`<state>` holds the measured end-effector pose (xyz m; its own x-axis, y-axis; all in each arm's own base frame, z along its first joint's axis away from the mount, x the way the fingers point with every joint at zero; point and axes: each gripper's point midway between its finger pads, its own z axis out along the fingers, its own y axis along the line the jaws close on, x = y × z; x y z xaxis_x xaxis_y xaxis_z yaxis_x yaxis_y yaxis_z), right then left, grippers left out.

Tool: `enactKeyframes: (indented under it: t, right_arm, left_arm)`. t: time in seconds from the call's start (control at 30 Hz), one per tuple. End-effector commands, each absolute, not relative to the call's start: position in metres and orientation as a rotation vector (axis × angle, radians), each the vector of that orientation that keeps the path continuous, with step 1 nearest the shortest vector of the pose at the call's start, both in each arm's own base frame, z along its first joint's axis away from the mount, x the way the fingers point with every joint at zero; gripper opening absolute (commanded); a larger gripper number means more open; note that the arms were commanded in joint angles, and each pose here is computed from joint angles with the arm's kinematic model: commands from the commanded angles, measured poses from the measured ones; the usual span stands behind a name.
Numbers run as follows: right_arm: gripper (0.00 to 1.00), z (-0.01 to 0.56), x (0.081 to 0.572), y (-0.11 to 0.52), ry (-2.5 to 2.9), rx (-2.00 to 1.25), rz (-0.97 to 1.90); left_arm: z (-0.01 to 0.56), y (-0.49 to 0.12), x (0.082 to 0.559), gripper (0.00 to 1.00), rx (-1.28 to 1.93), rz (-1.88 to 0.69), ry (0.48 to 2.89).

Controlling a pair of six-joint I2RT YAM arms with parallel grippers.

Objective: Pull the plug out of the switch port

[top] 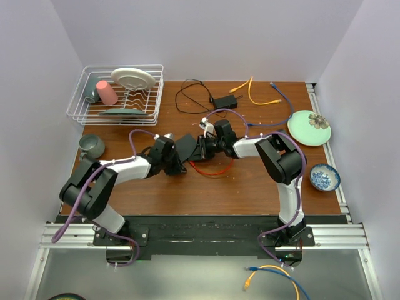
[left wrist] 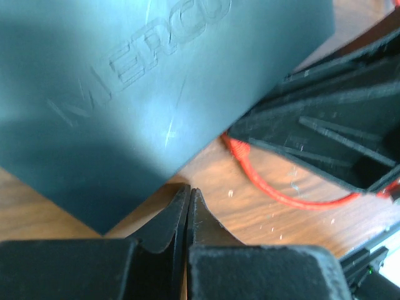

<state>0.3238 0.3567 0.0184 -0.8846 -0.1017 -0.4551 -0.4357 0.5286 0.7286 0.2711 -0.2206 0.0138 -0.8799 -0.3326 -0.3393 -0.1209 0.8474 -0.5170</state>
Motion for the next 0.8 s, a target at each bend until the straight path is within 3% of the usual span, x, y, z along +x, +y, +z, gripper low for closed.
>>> enactKeyframes:
  t: [0.0,0.77]
  right_arm:
    - [0.00,-0.056,0.289,0.313,2.725,-0.381,1.010]
    - [0.00,-0.056,0.278,0.307,2.752,-0.416,0.966]
  left_arm:
    - [0.000,-0.217,0.281,0.00,-0.359,-0.618,2.613]
    - [0.002,-0.203,0.311,0.00,-0.515,-0.540,2.572]
